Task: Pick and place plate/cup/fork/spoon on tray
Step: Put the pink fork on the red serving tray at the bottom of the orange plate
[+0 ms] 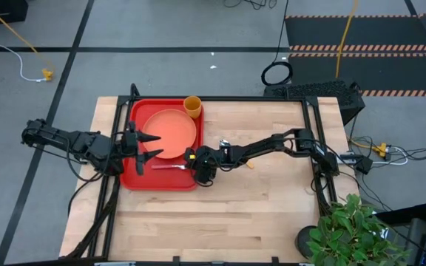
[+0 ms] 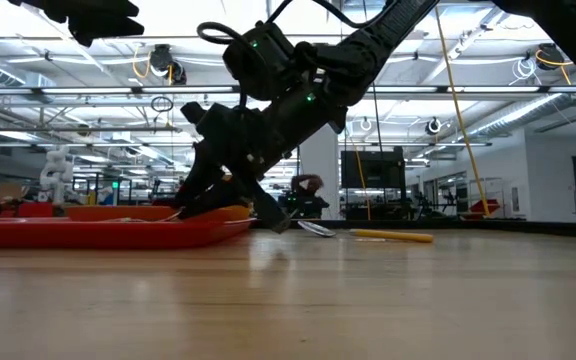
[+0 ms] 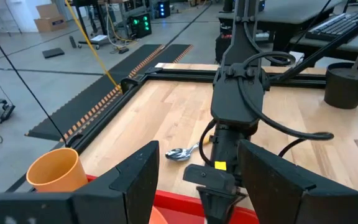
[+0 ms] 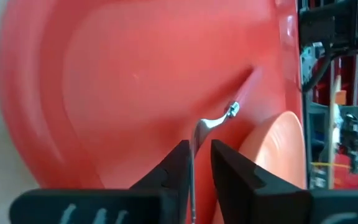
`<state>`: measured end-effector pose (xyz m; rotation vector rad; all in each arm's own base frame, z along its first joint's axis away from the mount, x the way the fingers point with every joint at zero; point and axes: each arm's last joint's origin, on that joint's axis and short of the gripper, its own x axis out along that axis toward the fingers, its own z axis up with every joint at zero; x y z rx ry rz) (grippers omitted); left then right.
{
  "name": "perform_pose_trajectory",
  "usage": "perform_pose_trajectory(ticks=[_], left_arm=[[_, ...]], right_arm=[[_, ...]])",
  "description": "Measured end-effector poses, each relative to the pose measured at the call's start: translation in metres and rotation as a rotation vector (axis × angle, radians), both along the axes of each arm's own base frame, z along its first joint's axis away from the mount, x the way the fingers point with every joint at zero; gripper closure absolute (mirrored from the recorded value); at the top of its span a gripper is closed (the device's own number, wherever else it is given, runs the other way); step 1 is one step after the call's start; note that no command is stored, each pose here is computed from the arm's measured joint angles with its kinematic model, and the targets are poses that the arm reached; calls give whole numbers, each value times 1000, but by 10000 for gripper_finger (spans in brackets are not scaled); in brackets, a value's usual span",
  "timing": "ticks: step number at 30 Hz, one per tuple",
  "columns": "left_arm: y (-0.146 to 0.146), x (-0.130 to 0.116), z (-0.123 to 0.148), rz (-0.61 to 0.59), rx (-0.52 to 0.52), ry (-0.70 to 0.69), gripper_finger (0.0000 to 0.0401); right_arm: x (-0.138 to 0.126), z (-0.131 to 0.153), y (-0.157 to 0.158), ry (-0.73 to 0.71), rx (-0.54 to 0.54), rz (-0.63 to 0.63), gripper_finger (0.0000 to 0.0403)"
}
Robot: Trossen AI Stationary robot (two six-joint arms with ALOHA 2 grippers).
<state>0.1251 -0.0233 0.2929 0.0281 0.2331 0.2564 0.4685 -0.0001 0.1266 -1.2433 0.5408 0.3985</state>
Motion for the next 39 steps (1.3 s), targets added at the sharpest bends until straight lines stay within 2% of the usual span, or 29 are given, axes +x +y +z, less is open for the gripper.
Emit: perform_pose_trajectory(ticks=[3,12,15,18,30,39], left_arm=[[0,0,0,-1,3,1,183],[0,0,0,-2,10,3,183],[0,0,0,-2,9,3,183],[0,0,0,-2,10,3,183],[0,0,0,-1,7,2,183],[0,0,0,-10,1,2,183]], right_arm=[[0,0,1,-4,55,5,330],[1,2,1,-20,87,-13,281],[1,2,0,-21,145,-9,273],[2,4,0,-33,211,16,271],[3,7,-1,-60,247,-11,270],[3,7,-14,-42,413,-75,270]])
